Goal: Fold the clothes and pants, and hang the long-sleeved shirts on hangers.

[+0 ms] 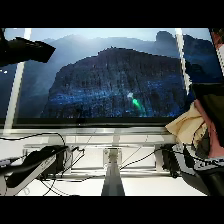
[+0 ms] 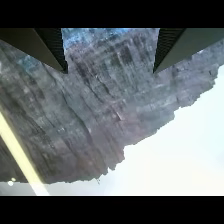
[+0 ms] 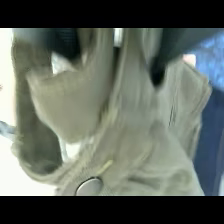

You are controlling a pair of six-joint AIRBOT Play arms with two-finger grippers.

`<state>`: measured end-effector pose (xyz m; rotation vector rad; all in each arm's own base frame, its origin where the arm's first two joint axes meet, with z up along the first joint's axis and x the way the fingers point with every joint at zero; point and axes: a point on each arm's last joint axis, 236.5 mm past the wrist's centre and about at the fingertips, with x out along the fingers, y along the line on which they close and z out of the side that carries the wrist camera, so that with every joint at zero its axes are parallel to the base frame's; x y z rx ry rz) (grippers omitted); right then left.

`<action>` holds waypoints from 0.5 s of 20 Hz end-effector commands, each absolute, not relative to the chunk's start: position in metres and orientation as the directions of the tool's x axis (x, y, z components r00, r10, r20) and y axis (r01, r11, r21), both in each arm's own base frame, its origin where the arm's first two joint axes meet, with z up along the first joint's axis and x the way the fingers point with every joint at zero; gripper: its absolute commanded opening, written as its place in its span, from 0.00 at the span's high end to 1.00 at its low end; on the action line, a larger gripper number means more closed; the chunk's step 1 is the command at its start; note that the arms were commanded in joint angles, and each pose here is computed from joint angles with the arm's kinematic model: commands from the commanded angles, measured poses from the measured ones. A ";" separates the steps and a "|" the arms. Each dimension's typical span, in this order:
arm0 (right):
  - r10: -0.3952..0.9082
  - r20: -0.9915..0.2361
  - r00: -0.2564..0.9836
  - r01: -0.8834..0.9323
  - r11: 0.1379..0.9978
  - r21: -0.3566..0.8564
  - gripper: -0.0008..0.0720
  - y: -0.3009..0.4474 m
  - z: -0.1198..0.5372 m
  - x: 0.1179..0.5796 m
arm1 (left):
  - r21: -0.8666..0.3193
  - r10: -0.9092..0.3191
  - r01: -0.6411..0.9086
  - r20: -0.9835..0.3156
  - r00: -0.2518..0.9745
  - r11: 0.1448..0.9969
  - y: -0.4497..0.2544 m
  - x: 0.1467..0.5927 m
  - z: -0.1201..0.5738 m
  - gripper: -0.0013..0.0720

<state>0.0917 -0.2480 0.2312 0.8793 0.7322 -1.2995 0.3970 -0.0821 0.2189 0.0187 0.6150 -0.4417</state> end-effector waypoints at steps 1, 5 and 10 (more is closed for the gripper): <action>-0.512 -0.845 0.153 0.983 -0.005 0.181 0.23 -0.254 0.235 0.089 | -0.111 -0.394 0.405 -0.560 0.729 0.907 -0.082 0.397 0.220 0.19; -0.515 -0.808 0.286 0.957 0.104 0.272 0.86 -0.256 0.243 0.121 | -0.111 -0.394 0.405 -0.559 0.729 0.908 -0.082 0.397 0.220 0.19; -0.397 -0.750 0.529 0.788 0.558 0.260 0.94 -0.217 0.253 0.217 | -0.111 -0.394 0.405 -0.559 0.729 0.908 -0.082 0.397 0.220 0.19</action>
